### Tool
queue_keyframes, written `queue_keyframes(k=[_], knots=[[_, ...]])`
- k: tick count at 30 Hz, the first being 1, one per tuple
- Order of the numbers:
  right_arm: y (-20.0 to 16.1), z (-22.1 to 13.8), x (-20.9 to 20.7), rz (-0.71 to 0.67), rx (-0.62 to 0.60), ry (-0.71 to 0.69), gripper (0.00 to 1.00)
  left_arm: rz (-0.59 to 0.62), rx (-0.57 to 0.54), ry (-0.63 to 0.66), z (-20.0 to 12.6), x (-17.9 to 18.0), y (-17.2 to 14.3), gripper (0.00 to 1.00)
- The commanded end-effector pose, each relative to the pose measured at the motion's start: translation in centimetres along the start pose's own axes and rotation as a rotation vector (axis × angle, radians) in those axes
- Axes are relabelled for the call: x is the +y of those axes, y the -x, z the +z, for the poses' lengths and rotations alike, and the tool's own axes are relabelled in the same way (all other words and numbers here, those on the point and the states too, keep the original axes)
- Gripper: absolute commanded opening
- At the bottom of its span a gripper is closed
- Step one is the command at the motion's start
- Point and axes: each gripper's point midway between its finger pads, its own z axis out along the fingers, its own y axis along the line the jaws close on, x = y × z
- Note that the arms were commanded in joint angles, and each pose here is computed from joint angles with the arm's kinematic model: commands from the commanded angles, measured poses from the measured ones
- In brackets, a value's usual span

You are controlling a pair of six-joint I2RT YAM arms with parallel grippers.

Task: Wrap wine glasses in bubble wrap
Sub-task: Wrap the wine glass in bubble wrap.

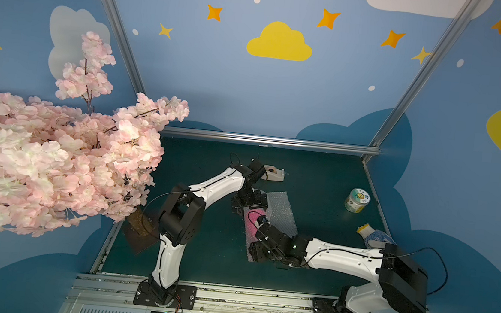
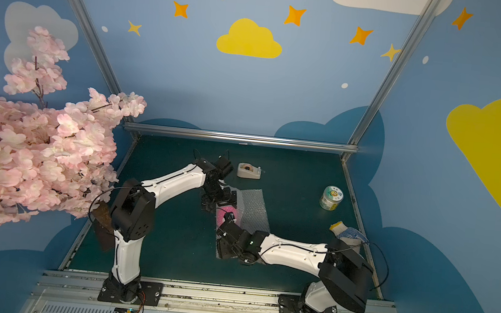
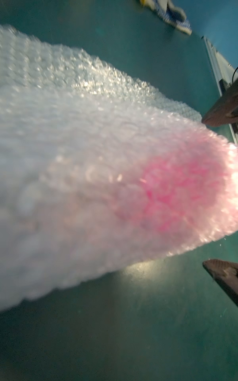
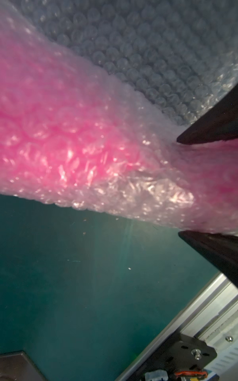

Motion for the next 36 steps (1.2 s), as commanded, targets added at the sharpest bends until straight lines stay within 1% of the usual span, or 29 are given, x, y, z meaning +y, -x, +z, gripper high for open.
queue_keyframes(k=[1, 3, 5, 7, 13, 14, 15, 17, 23, 26, 29, 32, 36], knots=[[-0.4, -0.2, -0.5, 0.022, 0.012, 0.02, 0.65, 0.032, 0.019, -0.085, -0.9, -0.8, -0.3, 1.0], [-0.3, -0.2, -0.6, 0.026, 0.016, 0.032, 0.65, 0.042, 0.012, -0.103, -1.1, -0.5, -0.2, 1.0], [-0.2, -0.2, -0.4, 0.025, 0.015, 0.06, 0.65, 0.07, -0.011, -0.175, -1.2, -0.9, 0.1, 1.0], [-0.2, -0.1, -0.4, 0.034, 0.012, 0.087, 0.65, 0.123, -0.04, -0.257, -1.3, -1.8, 0.2, 1.0], [0.6, -0.6, -0.6, 0.056, -0.015, 0.164, 0.65, 0.214, -0.076, -0.317, -0.5, -2.5, 0.1, 1.0], [-0.2, -0.3, -1.3, 0.057, 0.0, 0.16, 0.65, 0.238, -0.087, -0.32, -0.5, -2.7, 0.1, 1.0], [-0.3, -0.4, -1.4, 0.06, -0.003, 0.17, 0.65, 0.261, -0.097, -0.318, -0.4, -2.9, 0.2, 1.0], [-0.3, -0.6, -1.8, 0.076, -0.013, 0.192, 0.65, 0.302, -0.111, -0.309, 0.2, -3.3, 0.2, 1.0], [-0.5, -1.0, -3.1, 0.12, -0.017, 0.239, 0.66, 0.305, -0.118, -0.266, 2.0, -3.0, 0.9, 1.0], [-0.4, -1.3, -3.2, 0.13, -0.023, 0.276, 0.66, 0.33, -0.122, -0.21, 2.6, -3.0, 1.1, 1.0], [-0.3, -1.4, -3.5, 0.155, -0.026, 0.308, 0.66, 0.365, -0.133, -0.177, 3.1, -3.9, 1.1, 1.0], [-0.4, -1.4, -4.0, 0.188, -0.024, 0.309, 0.67, 0.355, -0.131, -0.141, 3.9, -4.0, 1.3, 1.0], [-0.1, -2.4, -5.1, 0.212, -0.035, 0.287, 0.72, 0.303, -0.135, 0.005, 4.9, -2.1, 1.8, 0.98]])
